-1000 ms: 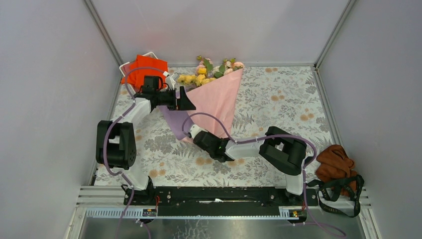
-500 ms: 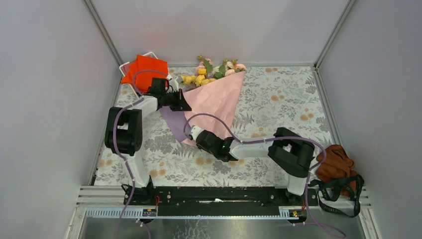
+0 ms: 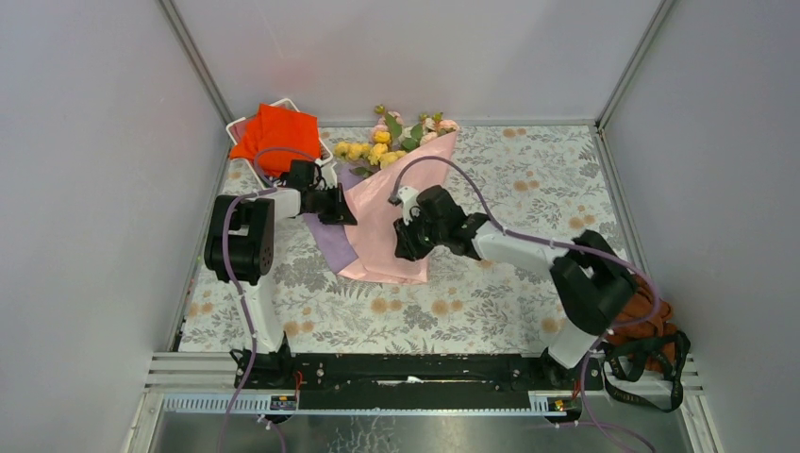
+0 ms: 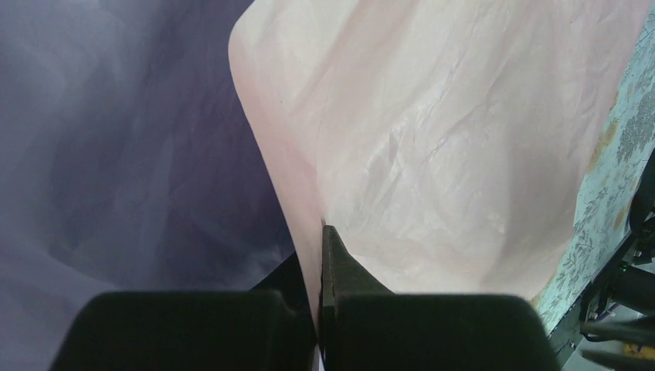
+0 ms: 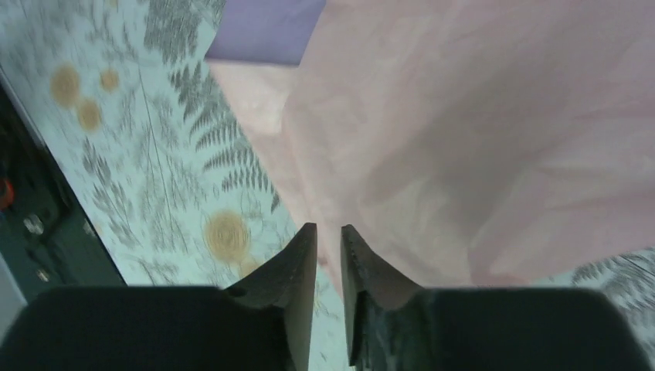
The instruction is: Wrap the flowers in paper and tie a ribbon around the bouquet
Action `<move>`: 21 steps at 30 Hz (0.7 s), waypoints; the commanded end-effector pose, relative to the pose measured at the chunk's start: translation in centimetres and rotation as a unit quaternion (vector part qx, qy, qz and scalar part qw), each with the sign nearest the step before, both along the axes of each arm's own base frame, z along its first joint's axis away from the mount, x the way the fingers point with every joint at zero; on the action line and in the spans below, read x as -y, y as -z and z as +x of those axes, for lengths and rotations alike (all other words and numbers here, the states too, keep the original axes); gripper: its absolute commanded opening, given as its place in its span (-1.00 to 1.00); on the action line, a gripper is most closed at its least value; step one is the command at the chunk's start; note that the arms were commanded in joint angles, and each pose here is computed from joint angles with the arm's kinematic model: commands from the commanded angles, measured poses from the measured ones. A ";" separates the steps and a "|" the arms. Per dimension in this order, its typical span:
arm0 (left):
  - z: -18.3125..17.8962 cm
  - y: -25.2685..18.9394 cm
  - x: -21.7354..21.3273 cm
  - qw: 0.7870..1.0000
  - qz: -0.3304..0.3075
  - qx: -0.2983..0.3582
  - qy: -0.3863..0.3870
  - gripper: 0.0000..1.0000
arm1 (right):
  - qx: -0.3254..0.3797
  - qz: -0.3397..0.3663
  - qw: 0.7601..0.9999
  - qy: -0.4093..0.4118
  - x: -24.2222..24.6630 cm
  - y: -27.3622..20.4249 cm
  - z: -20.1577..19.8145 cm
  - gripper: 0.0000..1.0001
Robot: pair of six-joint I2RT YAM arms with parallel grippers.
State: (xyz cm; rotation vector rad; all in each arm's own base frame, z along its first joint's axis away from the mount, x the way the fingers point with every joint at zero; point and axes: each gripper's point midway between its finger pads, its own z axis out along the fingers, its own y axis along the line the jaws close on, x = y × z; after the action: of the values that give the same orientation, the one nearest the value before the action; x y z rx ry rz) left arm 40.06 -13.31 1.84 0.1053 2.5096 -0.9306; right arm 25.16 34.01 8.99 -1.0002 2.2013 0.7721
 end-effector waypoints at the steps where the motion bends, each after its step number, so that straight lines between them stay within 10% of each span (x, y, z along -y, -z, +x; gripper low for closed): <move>1: -0.2 1.2 -1.2 0.999 0.035 0.001 -0.009 -1.00 | -0.138 0.060 0.985 0.081 -1.4 2.9 2.5 -0.67; 14: -1.6 1.3 -1.5 0.999 0.050 0.009 0.012 -1.00 | -0.253 -0.001 0.907 0.336 14.4 8.1 -2.6 -0.91; 21: -2.0 1.5 -1.4 0.999 0.047 0.006 0.011 -1.00 | -0.219 0.066 0.928 0.295 11.4 3.9 3.4 0.14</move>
State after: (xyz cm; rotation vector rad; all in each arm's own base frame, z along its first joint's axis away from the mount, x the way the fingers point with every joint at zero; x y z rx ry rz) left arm 38.85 -13.03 1.71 0.1688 2.5050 -0.8888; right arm 24.47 20.17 2.59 -0.0259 2.6636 0.7891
